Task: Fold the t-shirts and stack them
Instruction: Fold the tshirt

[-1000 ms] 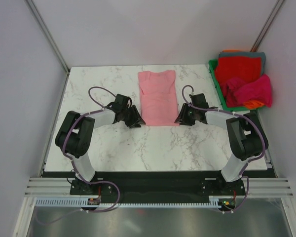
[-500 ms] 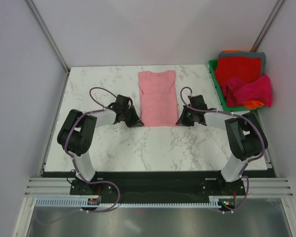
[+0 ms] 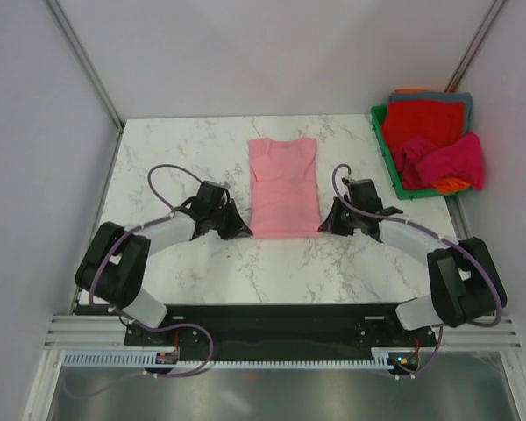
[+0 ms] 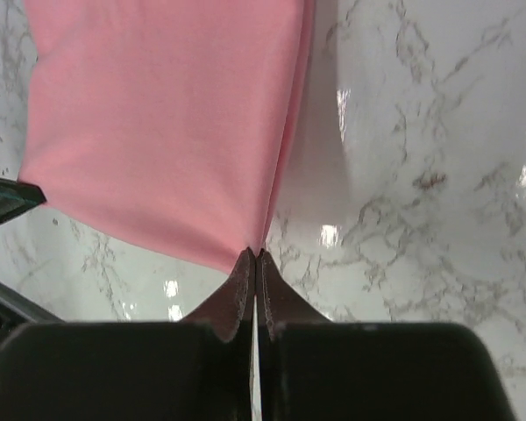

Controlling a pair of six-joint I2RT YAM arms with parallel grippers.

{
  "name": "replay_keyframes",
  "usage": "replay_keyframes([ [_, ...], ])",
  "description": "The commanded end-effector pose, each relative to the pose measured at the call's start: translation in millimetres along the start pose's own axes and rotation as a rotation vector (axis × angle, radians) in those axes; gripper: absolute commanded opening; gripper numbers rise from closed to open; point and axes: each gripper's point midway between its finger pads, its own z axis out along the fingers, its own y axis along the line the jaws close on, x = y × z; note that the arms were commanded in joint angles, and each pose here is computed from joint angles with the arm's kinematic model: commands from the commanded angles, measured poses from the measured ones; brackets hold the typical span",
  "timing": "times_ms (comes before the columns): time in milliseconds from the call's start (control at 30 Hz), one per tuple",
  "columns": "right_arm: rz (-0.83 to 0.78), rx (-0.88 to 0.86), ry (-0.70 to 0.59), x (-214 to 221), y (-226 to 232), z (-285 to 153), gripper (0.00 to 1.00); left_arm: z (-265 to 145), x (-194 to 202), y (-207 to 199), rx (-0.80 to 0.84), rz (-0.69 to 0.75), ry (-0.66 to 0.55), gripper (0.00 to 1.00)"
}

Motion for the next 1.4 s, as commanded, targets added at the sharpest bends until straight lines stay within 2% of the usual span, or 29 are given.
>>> replay_keyframes([
  [0, -0.035, -0.022, -0.02, 13, 4, -26, 0.0, -22, 15, -13, 0.047, 0.08, -0.024, 0.02],
  [300, -0.038, -0.102, -0.108, 39, 16, -88, 0.0, -69, 66, -29, 0.134, 0.109, -0.033, 0.02],
  [567, -0.045, -0.145, -0.221, 29, 35, -141, 0.0, -116, 72, -51, 0.252, 0.102, -0.085, 0.02],
  [767, -0.06, -0.09, -0.26, 3, 42, -152, 0.0, -137, 46, -77, 0.248, 0.123, -0.152, 0.02],
  [933, -0.083, -0.027, -0.304, -31, 50, -154, 0.0, -138, 24, -88, 0.222, 0.123, -0.18, 0.02],
  [1133, -0.089, 0.026, -0.284, -62, 57, -133, 0.0, -140, -13, -98, 0.215, 0.116, -0.211, 0.02],
  [1367, -0.089, 0.099, -0.287, -106, 61, -99, 0.0, -117, -64, -95, 0.176, 0.086, -0.194, 0.02],
])
